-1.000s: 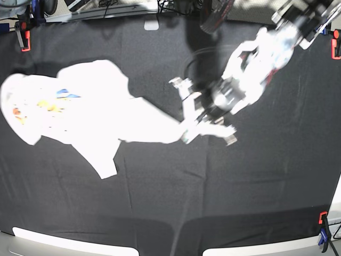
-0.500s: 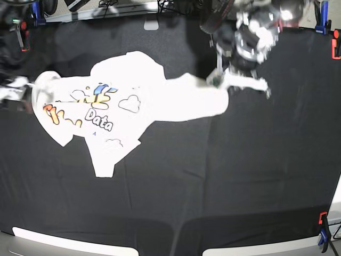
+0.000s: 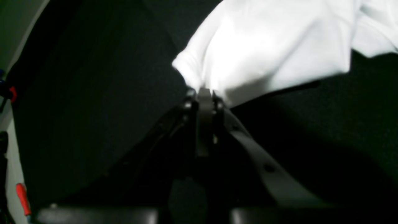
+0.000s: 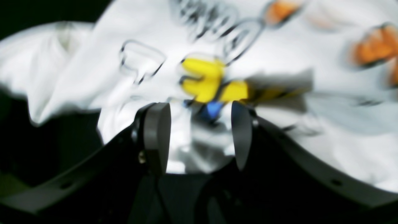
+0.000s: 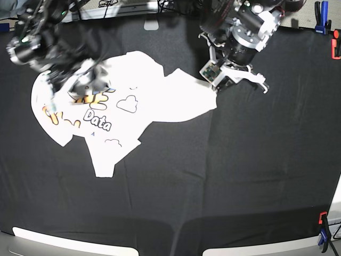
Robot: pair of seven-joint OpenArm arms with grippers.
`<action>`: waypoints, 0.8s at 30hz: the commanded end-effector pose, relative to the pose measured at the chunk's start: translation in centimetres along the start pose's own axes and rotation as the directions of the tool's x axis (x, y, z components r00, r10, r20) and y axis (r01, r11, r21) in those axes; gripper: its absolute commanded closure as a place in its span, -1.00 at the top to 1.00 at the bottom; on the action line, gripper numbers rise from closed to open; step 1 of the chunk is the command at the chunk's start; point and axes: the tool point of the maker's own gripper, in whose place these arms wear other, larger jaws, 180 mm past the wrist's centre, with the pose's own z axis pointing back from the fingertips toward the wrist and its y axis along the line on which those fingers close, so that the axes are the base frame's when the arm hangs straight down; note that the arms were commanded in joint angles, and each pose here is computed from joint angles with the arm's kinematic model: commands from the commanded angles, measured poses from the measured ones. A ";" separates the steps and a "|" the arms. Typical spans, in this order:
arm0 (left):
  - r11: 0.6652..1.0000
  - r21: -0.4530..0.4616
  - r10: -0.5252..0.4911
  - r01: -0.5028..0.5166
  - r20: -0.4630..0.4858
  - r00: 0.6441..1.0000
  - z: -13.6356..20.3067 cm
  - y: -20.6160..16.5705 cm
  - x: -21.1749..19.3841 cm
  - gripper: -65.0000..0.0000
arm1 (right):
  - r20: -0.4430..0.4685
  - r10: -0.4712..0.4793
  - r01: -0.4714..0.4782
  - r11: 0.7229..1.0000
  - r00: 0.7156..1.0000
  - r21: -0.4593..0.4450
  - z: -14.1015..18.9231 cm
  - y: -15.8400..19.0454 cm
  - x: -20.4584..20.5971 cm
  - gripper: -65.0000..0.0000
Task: Layout the t-shirt on the table in an organized manner, then fold the t-shirt properly
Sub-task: 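Drag the shirt edge outward with the left gripper and release it, then grasp the shirt with the right gripper and shift it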
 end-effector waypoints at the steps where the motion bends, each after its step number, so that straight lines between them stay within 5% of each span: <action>1: 0.999 0.038 0.002 -0.004 0.045 0.999 0.2 1.1 1.1 -1.00 | 0.040 0.030 -0.031 0.999 0.999 0.012 0.2 0.4 1.1 -0.06; 5: 0.999 0.039 0.003 -0.004 0.045 0.999 0.2 1.1 1.1 -1.00 | -0.026 0.050 -0.049 0.997 0.998 0.054 -0.3 2.1 -1.0 -0.06; 10: 0.999 0.041 0.005 -0.007 0.049 0.999 0.2 1.1 1.2 -0.25 | -0.117 0.028 -0.024 0.999 0.993 0.039 0.8 2.0 -5.1 -0.06; 14: 0.999 0.041 0.005 -0.007 0.049 0.999 0.2 1.1 1.2 -0.22 | -0.105 0.028 -0.033 0.999 0.994 -0.040 1.8 0.4 -6.2 -0.06; 24: 0.999 0.041 0.005 -0.007 0.049 0.999 0.2 1.1 1.2 -0.22 | -0.090 -0.046 0.041 0.998 0.995 -0.051 -0.2 -0.7 -6.8 -0.06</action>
